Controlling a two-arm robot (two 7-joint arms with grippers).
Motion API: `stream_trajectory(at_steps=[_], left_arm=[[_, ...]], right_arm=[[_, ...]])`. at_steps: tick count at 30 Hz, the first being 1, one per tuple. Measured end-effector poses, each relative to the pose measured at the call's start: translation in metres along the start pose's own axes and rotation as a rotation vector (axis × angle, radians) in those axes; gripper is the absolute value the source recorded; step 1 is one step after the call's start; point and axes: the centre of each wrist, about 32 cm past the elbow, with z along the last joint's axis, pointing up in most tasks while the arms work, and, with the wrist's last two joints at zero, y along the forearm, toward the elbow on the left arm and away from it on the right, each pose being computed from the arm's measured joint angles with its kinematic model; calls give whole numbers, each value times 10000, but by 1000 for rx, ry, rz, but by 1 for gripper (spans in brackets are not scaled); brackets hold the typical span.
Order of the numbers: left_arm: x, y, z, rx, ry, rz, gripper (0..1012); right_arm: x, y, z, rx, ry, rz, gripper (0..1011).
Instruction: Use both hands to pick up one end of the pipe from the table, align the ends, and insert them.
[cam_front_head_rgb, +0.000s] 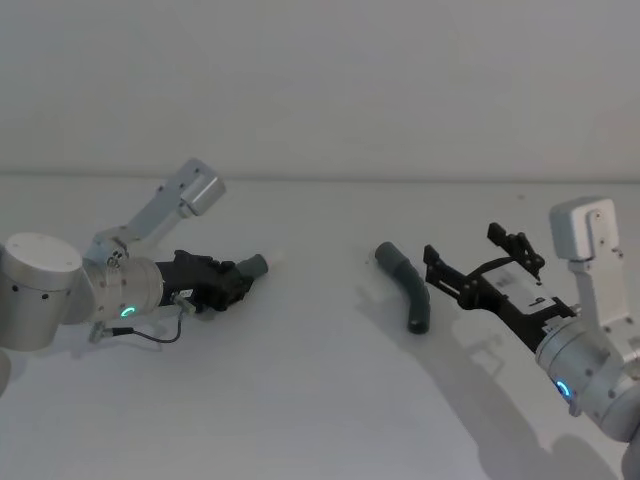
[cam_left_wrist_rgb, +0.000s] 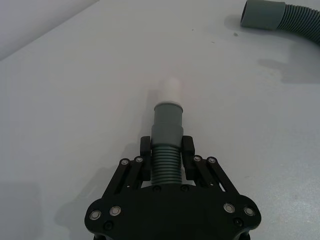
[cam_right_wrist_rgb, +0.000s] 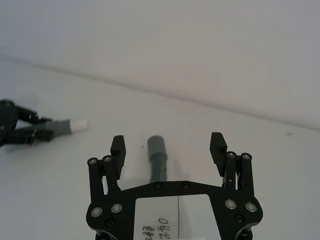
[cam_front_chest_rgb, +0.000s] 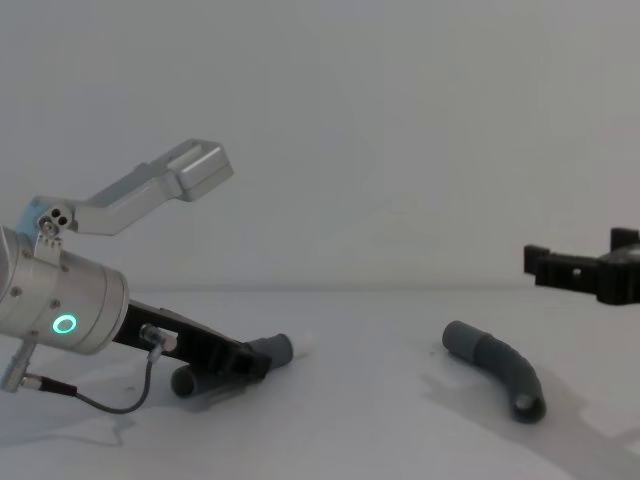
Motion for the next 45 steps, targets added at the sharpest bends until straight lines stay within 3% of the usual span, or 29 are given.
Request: stream_trajectory(at_steps=[10, 19, 34, 45], left_arm=[[0, 0, 0, 0, 0, 0, 352], [0, 0, 0, 0, 0, 0, 352], [0, 0, 0, 0, 0, 0, 352], [0, 0, 0, 0, 0, 0, 352]], right_arm=[[115, 147, 106, -158, -18, 82, 1001], [194, 324, 174, -261, -23, 131, 1002], [244, 545, 186, -327, -18, 138, 1002], [214, 675, 136, -349, -9, 143, 1001]])
